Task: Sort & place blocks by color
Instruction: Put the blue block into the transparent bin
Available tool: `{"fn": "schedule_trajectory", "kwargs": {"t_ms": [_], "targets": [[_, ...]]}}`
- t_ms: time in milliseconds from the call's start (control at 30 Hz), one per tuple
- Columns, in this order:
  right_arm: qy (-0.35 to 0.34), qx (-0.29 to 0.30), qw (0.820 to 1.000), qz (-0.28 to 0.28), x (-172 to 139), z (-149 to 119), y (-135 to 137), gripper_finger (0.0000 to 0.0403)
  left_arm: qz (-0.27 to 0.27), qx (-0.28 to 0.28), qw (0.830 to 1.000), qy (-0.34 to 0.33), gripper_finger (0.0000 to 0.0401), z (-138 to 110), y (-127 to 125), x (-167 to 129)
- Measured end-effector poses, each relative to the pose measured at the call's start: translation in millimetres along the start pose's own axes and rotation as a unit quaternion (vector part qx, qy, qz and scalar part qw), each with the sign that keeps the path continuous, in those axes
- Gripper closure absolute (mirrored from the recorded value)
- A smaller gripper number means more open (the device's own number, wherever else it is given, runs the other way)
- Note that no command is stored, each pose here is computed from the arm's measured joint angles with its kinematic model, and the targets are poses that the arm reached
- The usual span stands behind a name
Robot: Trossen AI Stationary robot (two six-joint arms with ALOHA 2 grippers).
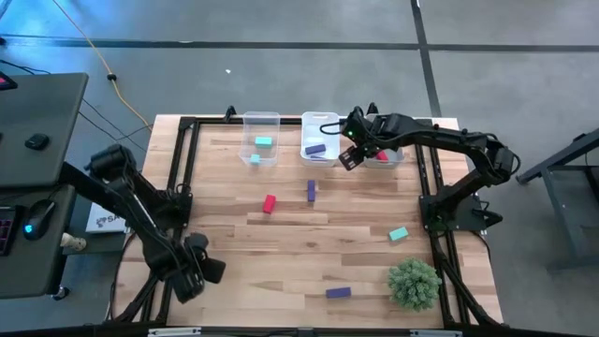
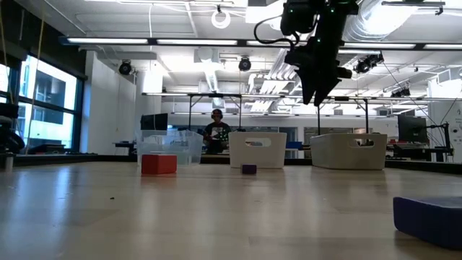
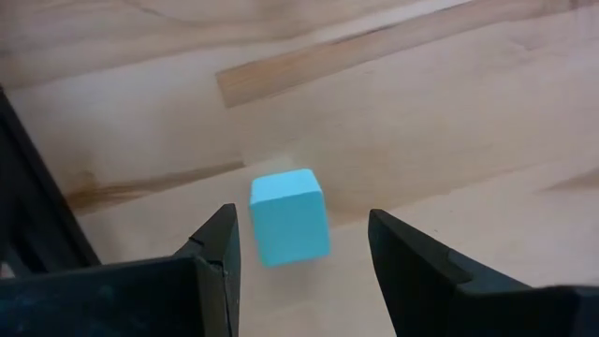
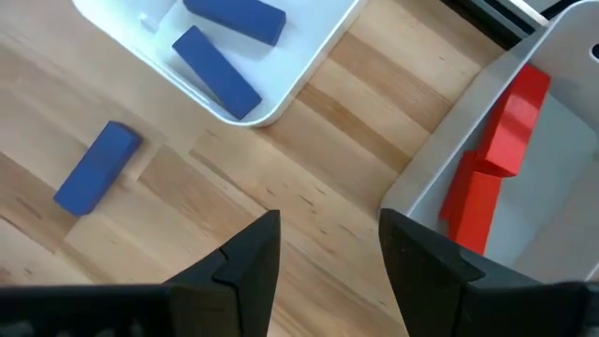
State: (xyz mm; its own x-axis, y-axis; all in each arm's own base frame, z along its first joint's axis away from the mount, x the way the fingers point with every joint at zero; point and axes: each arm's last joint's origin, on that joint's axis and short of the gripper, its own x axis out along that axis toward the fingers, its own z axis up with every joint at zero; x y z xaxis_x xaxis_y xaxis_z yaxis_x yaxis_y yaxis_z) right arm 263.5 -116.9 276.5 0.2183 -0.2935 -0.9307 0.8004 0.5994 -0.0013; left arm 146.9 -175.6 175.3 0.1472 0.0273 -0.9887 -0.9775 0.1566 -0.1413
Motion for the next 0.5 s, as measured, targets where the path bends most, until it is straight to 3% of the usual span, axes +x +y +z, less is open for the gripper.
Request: {"fn": "schedule_trajectory", "kwargs": {"t_ms": [500], "targets": [[0.002, -0.002, 1.0, 0.0, -0.1, -0.6, 0.3, 0.0231, 0.043, -0.003, 0.999, -0.011, 0.0247, -6.9, -5.9, 26.2]]}}
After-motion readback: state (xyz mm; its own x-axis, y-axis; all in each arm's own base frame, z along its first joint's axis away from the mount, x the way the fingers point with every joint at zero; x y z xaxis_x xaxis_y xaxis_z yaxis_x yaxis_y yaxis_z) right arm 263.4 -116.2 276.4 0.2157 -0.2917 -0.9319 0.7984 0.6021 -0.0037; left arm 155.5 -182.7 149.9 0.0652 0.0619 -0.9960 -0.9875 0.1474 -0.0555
